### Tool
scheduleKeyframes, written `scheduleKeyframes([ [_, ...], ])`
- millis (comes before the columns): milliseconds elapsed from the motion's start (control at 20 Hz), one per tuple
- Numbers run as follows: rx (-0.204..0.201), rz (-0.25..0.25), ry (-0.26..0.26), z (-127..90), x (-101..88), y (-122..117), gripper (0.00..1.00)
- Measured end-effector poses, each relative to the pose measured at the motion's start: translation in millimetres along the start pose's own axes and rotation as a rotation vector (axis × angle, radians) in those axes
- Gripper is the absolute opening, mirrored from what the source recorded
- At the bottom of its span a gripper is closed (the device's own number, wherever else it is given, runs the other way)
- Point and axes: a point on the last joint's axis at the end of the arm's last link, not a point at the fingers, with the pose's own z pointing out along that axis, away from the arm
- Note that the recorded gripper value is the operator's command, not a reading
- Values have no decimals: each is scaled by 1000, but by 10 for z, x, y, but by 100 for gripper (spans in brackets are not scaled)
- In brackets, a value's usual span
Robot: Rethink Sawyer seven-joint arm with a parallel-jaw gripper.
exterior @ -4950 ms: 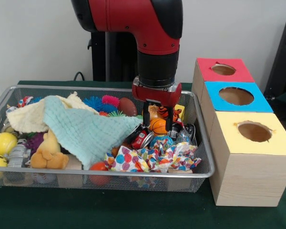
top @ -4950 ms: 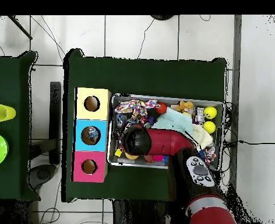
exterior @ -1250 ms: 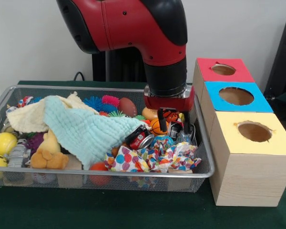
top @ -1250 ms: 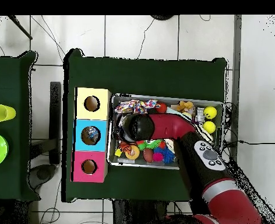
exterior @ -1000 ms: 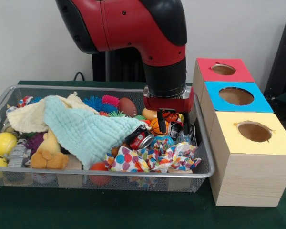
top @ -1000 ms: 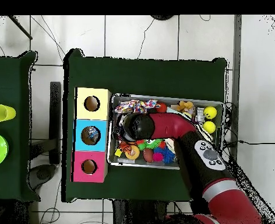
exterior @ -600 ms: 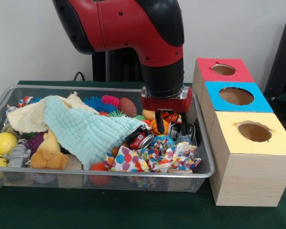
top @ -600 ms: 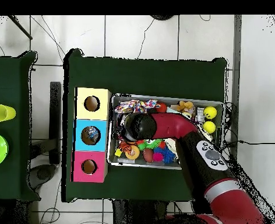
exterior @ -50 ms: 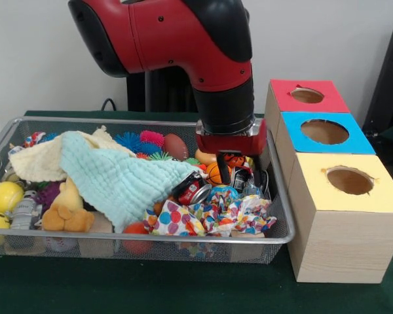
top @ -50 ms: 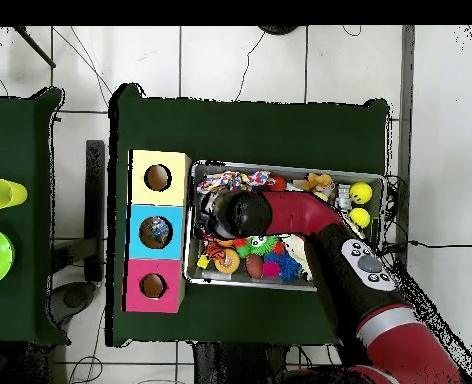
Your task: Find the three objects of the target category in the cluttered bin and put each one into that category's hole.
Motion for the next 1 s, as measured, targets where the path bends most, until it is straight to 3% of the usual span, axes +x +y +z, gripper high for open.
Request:
scheduleKeyframes([
  [600, -22, -14, 3, 12, 10, 116, 100],
  [800, -11, -36, 4, 54, 54, 154, 100],
  [1000, 22, -90, 10, 202, 172, 244, 100],
])
